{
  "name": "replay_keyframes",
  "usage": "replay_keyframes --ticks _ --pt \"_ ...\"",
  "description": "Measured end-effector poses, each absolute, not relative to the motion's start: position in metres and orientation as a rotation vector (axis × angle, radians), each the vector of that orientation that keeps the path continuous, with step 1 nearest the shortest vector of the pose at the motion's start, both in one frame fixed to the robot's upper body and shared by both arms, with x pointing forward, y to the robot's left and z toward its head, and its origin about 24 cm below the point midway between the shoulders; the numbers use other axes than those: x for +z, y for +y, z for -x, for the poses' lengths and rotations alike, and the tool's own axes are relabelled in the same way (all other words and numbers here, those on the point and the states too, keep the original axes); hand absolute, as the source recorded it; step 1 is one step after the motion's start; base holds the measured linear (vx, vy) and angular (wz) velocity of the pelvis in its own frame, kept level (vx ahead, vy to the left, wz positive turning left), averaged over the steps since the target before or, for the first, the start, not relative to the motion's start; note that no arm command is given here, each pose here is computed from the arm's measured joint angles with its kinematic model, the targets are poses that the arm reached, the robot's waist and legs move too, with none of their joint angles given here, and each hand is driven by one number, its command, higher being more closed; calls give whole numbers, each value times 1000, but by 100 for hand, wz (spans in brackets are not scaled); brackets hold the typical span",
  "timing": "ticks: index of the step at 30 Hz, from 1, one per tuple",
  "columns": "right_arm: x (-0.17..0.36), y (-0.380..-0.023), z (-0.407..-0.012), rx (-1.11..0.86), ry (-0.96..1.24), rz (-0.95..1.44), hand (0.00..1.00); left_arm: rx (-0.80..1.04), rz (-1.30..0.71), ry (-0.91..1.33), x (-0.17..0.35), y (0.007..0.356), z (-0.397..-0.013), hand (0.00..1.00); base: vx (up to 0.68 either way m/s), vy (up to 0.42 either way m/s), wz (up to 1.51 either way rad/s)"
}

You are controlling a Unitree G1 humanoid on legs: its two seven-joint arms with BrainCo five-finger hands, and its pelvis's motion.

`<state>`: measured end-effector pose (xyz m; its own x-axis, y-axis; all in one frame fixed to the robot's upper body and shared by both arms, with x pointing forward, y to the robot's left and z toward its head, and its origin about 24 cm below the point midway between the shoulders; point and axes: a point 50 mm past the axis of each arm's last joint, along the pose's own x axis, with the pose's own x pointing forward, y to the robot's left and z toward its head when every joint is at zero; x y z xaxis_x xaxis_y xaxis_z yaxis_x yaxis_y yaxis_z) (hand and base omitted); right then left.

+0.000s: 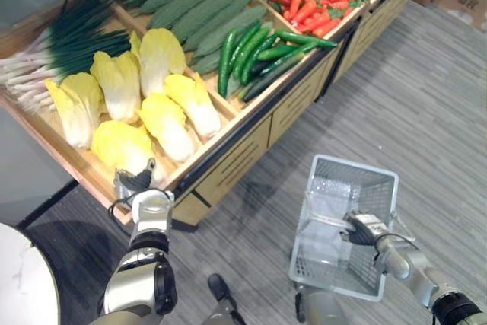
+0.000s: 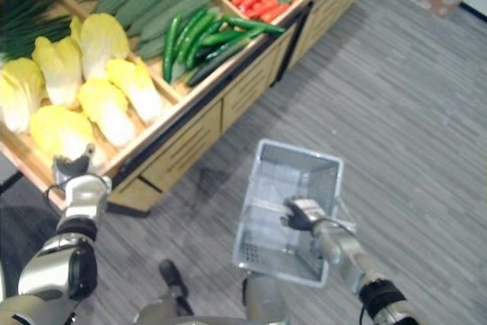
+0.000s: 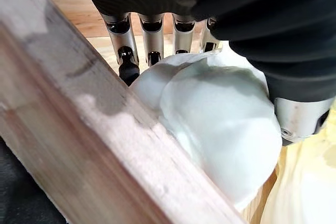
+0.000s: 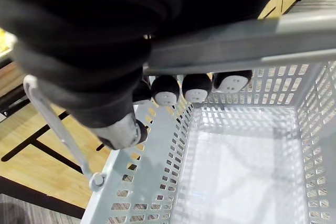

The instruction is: Pick vegetable in the basket

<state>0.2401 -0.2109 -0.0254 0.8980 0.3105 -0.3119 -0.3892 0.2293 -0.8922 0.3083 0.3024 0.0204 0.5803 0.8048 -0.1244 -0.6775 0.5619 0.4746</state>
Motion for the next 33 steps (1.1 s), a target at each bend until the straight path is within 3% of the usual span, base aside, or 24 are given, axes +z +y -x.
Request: replay_keyframes --ticks 16,22,33 --pt "-38 -215 -227 491 157 1220 100 814 -415 397 4 296 -299 100 31 -9 11" --pt "-41 -226 -222 461 206 1224 100 748 -574 352 1 287 -287 100 11 -6 9" --pt "-45 -230 -215 401 246 1163 100 745 -867 81 54 288 -273 100 -17 0 6"
